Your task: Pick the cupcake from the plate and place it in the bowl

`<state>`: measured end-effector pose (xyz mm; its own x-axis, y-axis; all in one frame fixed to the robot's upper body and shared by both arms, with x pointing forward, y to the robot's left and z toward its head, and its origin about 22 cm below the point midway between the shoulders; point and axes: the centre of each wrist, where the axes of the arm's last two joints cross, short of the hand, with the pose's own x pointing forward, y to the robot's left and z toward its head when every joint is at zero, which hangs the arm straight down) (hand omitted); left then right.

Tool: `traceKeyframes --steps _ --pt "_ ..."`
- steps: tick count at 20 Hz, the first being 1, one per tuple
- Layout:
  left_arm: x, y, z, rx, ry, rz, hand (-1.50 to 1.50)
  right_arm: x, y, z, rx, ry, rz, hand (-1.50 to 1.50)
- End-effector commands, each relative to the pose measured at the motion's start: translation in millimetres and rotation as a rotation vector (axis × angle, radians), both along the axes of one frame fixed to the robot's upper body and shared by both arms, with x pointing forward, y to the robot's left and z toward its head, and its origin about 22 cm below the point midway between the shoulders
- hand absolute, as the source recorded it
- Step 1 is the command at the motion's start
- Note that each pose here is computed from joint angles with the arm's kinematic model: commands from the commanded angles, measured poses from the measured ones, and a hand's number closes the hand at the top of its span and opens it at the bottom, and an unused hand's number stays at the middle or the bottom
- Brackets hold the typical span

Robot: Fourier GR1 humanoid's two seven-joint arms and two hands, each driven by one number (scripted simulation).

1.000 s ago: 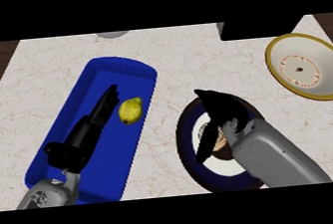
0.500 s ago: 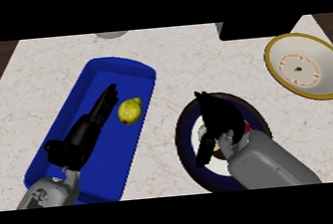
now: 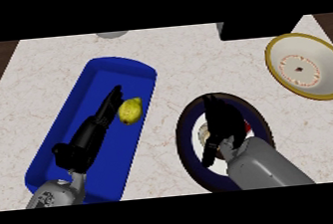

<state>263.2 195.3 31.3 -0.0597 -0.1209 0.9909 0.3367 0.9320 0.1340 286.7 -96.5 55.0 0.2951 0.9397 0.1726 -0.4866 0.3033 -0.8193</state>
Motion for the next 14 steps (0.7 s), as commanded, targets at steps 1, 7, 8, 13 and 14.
traceKeyframes --steps 1,7,8,13,14 --pt "11.1 10 -3 -0.003 0.006 -0.001 0.0 -7 2 -12 -0.075 0.077 -0.097 -1.5" --pt "3.4 3 6 0.01 0.005 -0.022 0.0 7 0 -30 -0.062 0.093 -0.105 -1.5" --pt "6.1 3 2 -0.006 -0.002 0.003 0.0 2 11 -28 -0.052 0.084 -0.101 -1.5" --pt "0.5 13 -1 -0.007 0.012 0.002 0.0 -3 -29 -62 -0.048 0.081 -0.088 -1.5" --pt "-8.6 3 -5 0.002 0.0 0.001 0.0 5 -8 -36 -0.024 0.082 -0.074 -1.5"
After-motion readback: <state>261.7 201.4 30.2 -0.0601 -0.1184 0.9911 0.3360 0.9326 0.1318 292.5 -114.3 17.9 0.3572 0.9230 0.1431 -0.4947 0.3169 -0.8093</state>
